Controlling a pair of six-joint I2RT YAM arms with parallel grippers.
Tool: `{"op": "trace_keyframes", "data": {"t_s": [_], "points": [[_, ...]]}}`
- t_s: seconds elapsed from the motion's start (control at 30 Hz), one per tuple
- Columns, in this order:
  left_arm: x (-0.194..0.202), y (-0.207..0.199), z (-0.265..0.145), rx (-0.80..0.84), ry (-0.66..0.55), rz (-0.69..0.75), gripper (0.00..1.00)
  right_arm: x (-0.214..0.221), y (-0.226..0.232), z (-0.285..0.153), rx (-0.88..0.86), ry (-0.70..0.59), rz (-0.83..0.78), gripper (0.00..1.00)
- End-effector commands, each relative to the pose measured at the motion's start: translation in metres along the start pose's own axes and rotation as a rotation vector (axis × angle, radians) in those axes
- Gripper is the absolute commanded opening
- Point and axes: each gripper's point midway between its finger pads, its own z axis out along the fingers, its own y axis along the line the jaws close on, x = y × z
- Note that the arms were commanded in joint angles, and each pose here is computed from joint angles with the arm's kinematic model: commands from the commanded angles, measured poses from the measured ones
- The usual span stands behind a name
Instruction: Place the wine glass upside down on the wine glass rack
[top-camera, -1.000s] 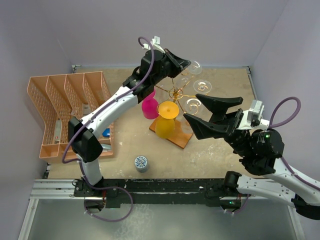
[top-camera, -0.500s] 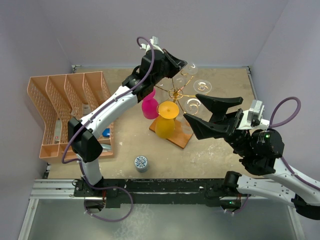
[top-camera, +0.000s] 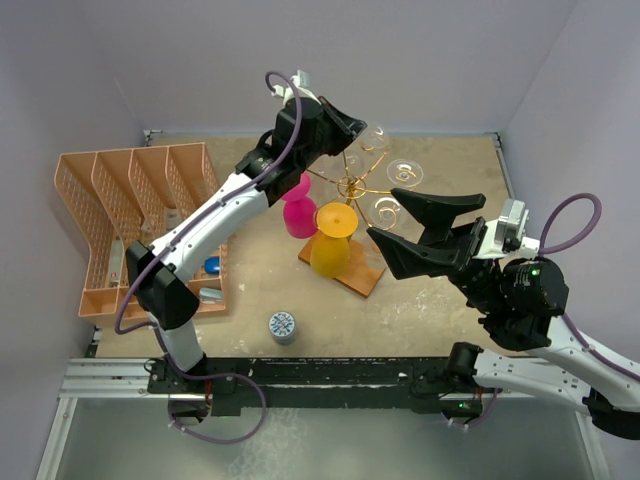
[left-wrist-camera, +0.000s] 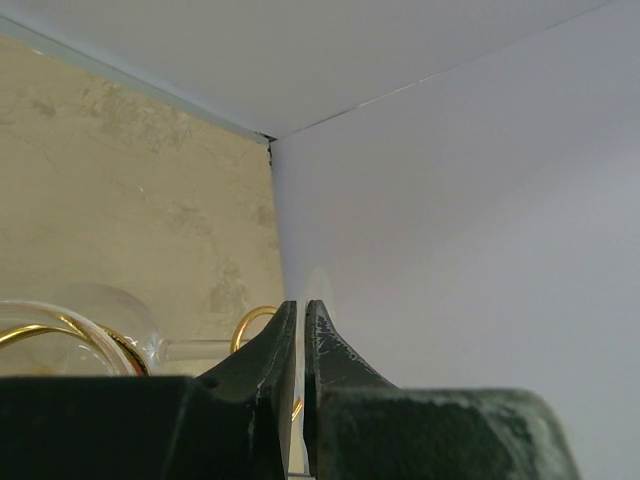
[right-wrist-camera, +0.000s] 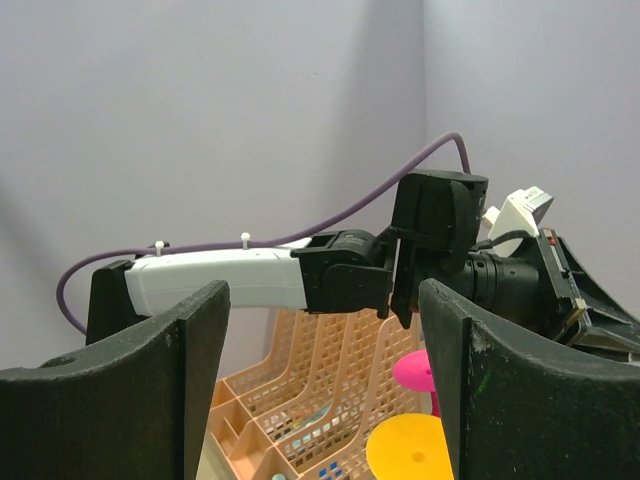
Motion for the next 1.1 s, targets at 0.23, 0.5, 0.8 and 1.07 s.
{"op": "trace_keyframes", "data": {"t_s": [0.23,0.5,0.8,1.07], "points": [[-0.032,-0.027,-0.028,0.027,-0.077,0.033,0.06,-0.015,0.004,0.002,-0.011,-0.056,0.02,0.78],[-0.029,-0.025,-0.031,0.017,-0.06,0.054,0.16,-0.015,0.003,0.003,-0.009,-0.062,0.019,0.78],[-0.033,-0.029,-0.039,0.019,-0.062,0.067,0.29,-0.017,0.001,0.001,0.001,-0.069,0.027,0.78],[-0.037,-0.028,-0.048,0.005,-0.066,0.078,0.34,-0.018,0.003,0.002,-0.009,-0.078,0.033,0.78]]}}
